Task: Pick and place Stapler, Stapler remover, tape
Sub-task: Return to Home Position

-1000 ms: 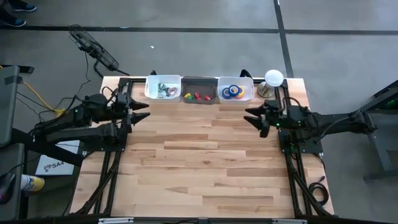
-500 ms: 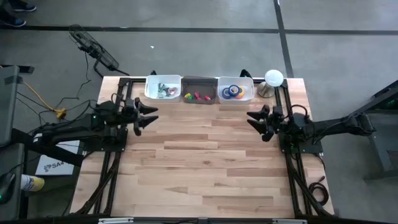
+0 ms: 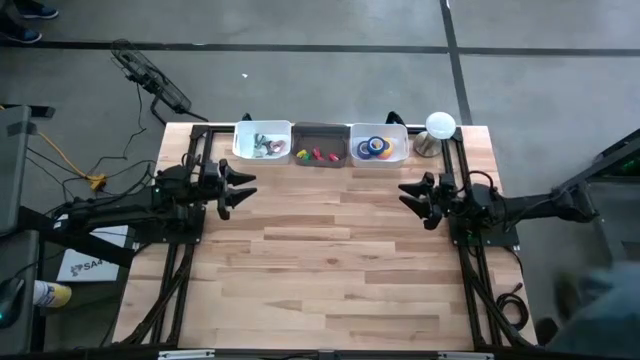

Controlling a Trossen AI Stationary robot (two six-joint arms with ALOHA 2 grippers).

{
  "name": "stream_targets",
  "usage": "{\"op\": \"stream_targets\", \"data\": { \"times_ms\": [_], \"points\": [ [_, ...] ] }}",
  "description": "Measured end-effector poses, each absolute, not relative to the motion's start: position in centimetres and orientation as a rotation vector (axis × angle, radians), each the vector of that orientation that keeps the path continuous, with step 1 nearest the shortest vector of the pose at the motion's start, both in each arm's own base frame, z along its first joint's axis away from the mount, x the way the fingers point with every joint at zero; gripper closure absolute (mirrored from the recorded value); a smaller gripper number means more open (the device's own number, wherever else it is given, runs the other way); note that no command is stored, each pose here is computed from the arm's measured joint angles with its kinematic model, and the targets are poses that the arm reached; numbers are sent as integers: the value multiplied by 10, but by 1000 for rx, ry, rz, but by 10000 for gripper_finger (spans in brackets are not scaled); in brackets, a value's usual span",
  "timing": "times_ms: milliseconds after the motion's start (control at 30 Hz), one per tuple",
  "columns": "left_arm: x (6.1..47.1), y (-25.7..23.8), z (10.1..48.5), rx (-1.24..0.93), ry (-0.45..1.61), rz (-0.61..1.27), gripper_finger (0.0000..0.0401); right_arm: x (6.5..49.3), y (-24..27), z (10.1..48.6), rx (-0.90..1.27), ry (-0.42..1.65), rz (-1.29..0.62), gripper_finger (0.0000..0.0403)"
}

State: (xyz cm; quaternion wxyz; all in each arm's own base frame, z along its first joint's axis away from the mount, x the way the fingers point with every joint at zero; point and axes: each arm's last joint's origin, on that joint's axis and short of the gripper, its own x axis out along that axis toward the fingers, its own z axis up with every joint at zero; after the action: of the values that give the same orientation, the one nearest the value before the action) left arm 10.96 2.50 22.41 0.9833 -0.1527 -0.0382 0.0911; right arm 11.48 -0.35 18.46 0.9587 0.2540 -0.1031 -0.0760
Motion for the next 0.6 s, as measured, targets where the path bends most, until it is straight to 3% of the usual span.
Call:
{"op": "stream_targets", "data": {
  "times_ms": [300,600],
  "points": [
    [108,25,211,-305,-85,187,192,100,-4,182,528,-203,-165,169],
    [99,23,188,-310,-227,170,192,96,-4,175,572,-148,-177,169]
  ]
}}
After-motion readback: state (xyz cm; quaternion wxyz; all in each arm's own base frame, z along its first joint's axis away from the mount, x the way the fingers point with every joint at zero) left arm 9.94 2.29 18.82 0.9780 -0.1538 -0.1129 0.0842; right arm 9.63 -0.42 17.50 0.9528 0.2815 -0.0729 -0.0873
